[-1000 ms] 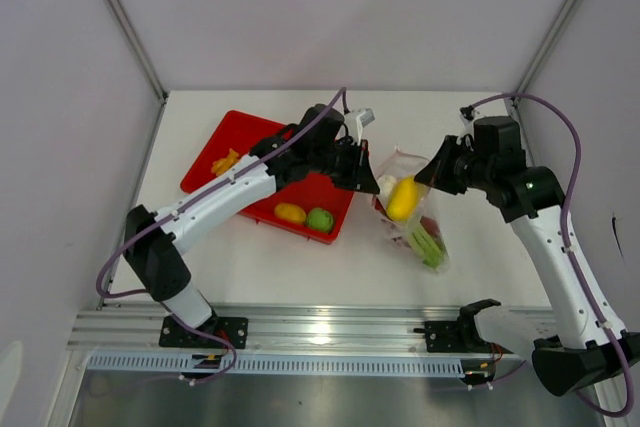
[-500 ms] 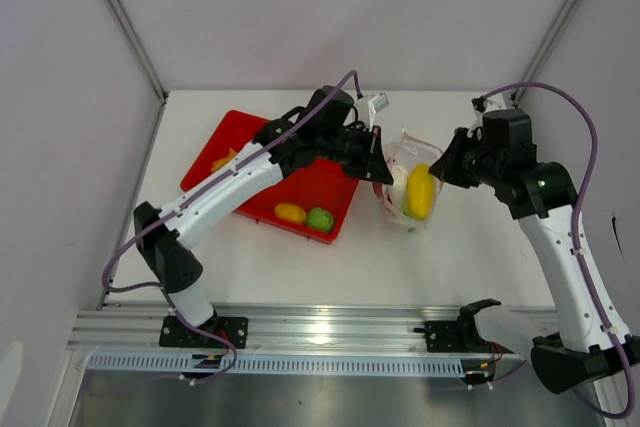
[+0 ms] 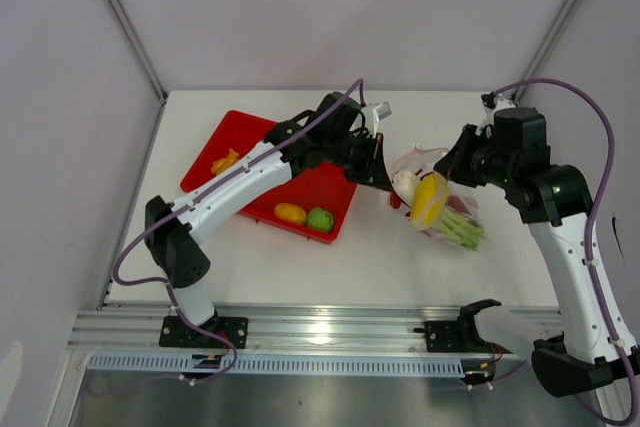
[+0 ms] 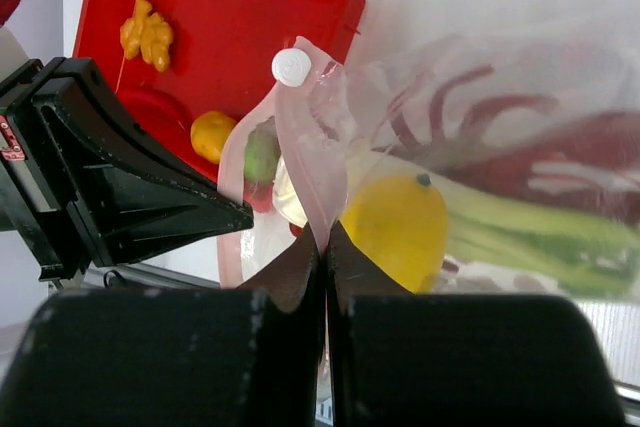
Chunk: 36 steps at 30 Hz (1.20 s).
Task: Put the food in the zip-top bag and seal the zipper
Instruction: Adjust the zipper food storage bag at the center of the board.
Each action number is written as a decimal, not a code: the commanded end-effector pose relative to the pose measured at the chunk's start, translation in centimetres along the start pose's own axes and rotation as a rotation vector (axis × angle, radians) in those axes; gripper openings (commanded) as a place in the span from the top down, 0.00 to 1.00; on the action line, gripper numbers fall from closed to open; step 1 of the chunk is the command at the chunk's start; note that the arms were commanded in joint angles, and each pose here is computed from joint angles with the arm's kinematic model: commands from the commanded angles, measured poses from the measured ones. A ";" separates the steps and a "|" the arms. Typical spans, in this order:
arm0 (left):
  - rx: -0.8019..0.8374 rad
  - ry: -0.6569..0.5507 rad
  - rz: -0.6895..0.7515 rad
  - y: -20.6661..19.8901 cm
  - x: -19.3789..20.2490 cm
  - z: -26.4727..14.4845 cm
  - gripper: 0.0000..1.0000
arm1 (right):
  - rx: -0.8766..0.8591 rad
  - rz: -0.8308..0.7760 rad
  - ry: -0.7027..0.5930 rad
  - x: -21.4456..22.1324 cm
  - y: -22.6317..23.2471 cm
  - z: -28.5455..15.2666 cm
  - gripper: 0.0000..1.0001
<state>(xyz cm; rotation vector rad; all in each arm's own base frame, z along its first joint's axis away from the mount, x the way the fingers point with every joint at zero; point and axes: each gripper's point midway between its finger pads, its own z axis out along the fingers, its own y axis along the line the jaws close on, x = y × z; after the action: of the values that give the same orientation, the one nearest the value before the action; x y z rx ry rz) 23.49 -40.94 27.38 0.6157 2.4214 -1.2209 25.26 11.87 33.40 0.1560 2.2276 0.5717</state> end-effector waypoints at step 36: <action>0.098 -0.147 0.049 -3.9 -3.8 -3.6 0.99 | 0.049 -0.012 -0.018 0.3 -1.6 2.0 1.00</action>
<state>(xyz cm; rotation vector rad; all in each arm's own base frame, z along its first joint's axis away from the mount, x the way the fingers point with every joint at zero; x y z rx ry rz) 24.16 -41.13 28.58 0.6007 2.3777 -1.2562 26.31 11.63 25.62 0.1974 2.3871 0.4893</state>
